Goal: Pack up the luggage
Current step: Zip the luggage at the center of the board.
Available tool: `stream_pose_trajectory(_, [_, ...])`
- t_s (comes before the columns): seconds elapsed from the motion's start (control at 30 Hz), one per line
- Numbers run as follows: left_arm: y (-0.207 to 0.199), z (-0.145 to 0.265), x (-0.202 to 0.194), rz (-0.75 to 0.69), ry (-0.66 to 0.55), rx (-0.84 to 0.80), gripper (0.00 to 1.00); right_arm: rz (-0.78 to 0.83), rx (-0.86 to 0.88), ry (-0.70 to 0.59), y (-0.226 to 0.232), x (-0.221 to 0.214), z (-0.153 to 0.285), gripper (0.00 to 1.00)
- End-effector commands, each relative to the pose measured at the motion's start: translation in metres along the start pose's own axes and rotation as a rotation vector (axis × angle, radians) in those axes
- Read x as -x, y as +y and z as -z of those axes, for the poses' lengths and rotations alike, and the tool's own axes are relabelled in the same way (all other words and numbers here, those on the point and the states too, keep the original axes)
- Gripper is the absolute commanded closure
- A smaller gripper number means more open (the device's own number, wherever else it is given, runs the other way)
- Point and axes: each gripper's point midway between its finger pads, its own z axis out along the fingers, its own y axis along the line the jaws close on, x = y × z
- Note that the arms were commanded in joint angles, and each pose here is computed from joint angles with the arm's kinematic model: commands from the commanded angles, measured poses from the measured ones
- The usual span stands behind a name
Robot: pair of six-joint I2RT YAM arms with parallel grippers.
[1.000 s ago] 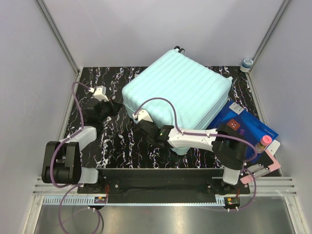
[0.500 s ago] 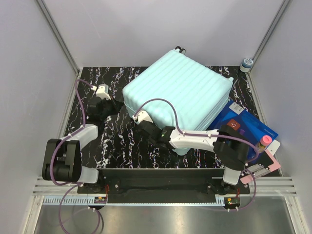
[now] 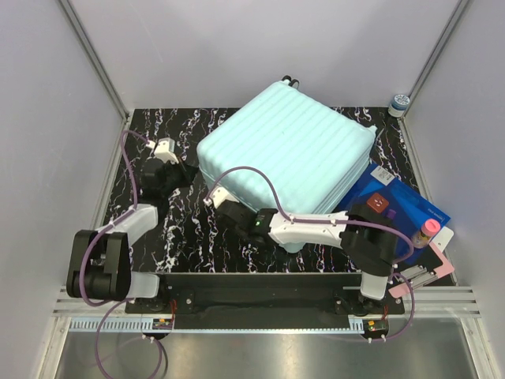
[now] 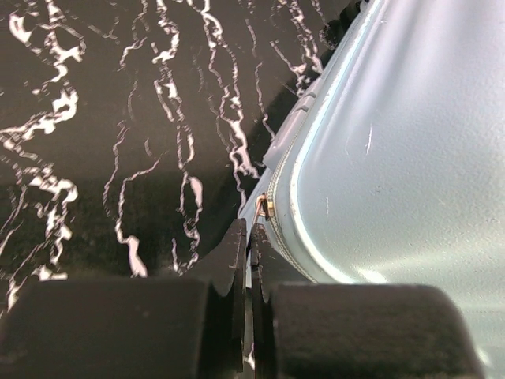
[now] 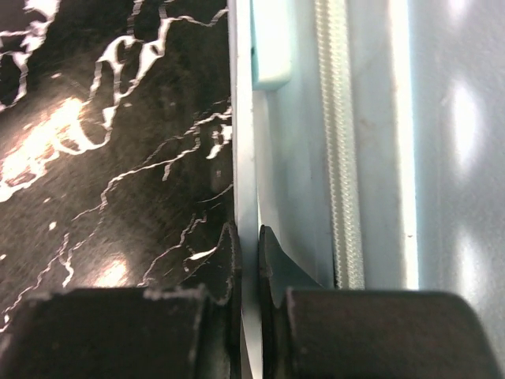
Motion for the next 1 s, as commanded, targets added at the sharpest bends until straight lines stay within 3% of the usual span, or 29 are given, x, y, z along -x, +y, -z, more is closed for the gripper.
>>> stream_pose_trajectory(0.0, [0.046, 0.02, 0.045, -0.058, -0.191, 0.241, 1.0, 0.182, 0.187, 0.125, 0.058, -0.043, 0.026, 1.0])
stream_pose_trajectory(0.37, [0.048, 0.049, 0.021, -0.024, -0.177, 0.266, 1.0, 0.26, 0.358, 0.05, 0.098, -0.038, 0.057, 1.0])
stream_pose_trajectory(0.97, [0.049, 0.014, 0.042, -0.067, -0.158, 0.216, 1.0, 0.258, 0.356, 0.029, 0.098, -0.046, 0.067, 1.0])
